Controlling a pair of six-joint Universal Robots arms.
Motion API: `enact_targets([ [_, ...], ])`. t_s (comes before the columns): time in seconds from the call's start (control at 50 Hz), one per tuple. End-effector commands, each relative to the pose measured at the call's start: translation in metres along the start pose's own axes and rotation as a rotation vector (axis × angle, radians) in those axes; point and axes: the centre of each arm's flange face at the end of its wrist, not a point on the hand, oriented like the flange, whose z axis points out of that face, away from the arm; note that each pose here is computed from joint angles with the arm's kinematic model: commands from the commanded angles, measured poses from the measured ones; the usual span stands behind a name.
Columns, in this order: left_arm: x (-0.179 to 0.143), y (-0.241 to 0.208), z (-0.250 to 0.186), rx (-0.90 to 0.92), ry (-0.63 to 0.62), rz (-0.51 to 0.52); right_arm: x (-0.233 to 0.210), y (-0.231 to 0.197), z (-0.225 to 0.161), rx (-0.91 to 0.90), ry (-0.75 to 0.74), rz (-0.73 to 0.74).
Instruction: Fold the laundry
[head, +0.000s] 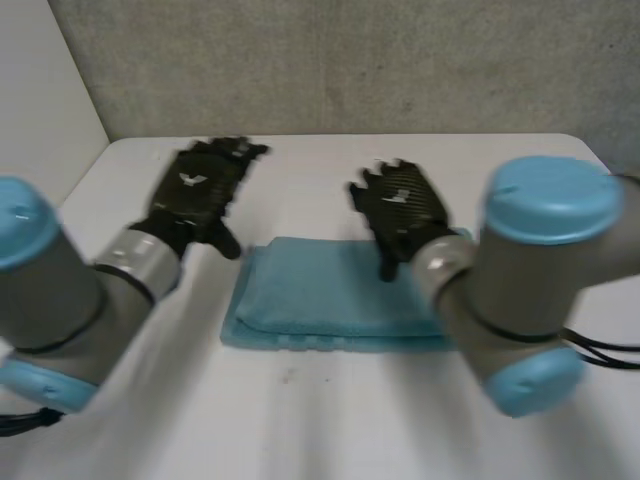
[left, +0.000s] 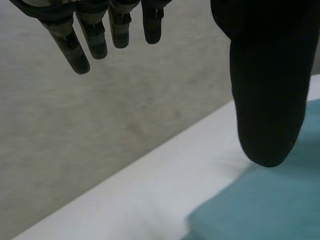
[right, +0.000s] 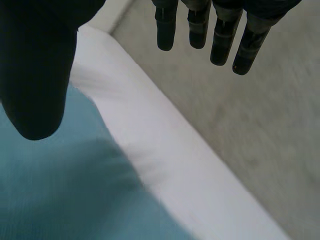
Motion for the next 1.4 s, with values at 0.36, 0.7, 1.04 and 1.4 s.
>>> enact_targets([
  [0.36, 0.057, 0.063, 0.021, -0.147, 0.089, 0.045, 0.071, 0.146, -0.029, -0.274, 0.096, 0.196],
  [0.7, -0.002, 0.01, -0.024, -0.09, -0.121, 0.046, -0.03, -0.01, 0.018, 0.123, -0.149, -0.02],
  [1.04, -0.053, -0.013, -0.032, -0.034, -0.272, 0.047, -0.127, -0.009, -0.001, 0.036, -0.29, -0.061],
  [1.4, 0.056, 0.009, 0.022, -0.098, 0.041, -0.111, 0.002, -0.037, -0.002, 0.065, -0.099, 0.436],
])
